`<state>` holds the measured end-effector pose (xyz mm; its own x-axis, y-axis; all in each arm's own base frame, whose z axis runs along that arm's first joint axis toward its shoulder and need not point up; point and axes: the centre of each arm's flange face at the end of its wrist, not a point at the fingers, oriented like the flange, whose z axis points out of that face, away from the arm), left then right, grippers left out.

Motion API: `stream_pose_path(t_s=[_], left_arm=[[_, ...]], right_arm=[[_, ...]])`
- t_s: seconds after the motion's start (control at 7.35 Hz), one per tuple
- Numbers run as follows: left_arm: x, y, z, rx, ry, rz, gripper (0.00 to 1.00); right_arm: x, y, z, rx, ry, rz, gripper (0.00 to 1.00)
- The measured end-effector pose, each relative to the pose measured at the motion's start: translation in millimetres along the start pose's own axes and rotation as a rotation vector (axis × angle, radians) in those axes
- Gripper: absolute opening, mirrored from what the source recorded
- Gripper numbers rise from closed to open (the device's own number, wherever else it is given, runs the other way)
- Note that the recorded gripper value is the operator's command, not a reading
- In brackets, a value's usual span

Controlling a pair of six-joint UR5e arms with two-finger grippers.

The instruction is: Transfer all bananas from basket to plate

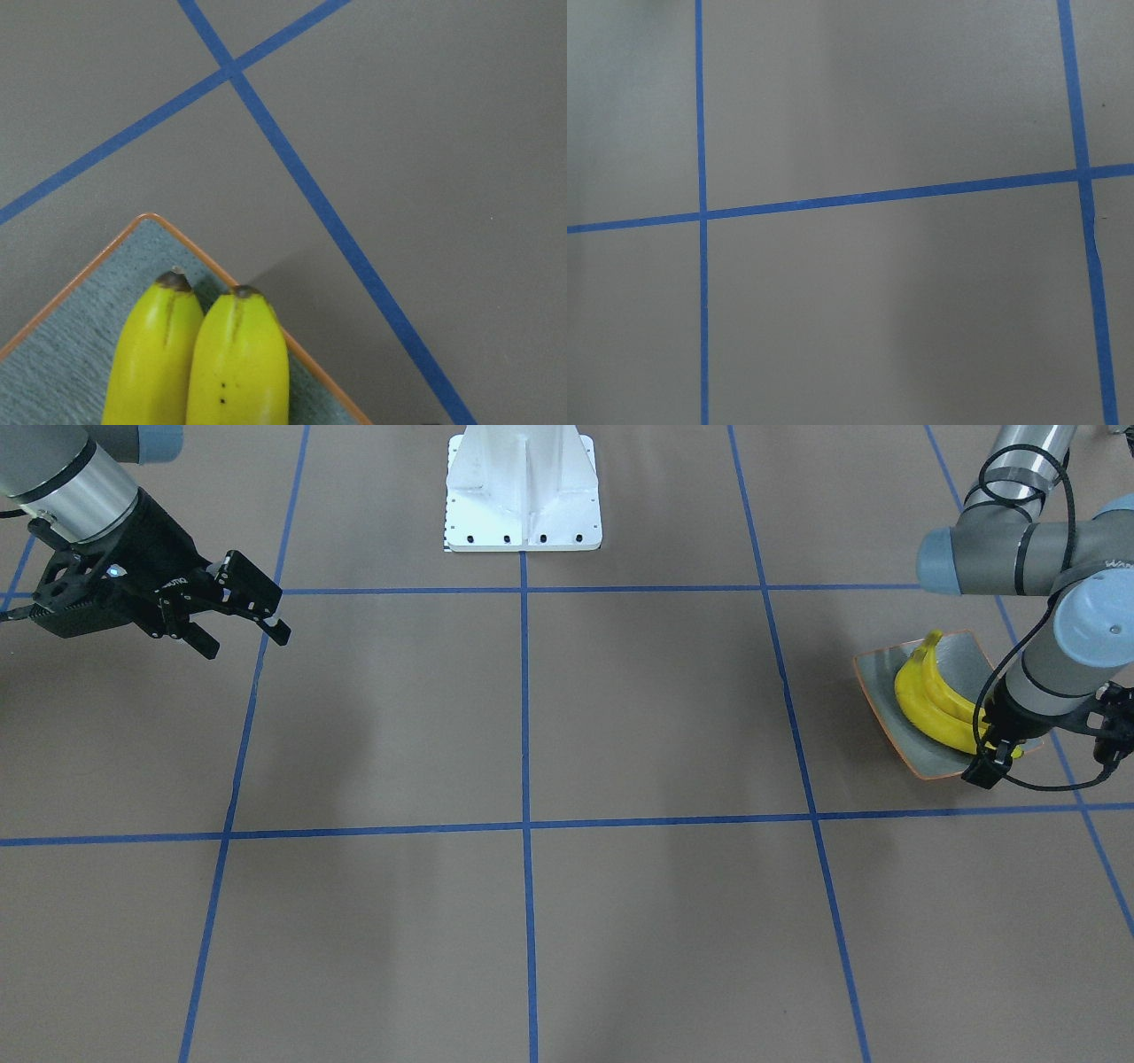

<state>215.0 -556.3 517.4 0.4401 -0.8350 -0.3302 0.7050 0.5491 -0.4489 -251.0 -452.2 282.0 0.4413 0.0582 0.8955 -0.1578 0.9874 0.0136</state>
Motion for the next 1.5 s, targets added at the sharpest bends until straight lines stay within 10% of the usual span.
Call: stream_pose_path(t_s=[0.95, 1.5], left_arm=[[22, 87, -195, -0.108, 0.379, 0.234, 1.0], [10, 113, -213, -0.087, 0.428, 0.456, 1.0]], right_arm=[[112, -39, -30, 0.078, 0.123, 0.083, 1.0], [278, -58, -60, 0.066, 0.287, -0.037, 1.0]])
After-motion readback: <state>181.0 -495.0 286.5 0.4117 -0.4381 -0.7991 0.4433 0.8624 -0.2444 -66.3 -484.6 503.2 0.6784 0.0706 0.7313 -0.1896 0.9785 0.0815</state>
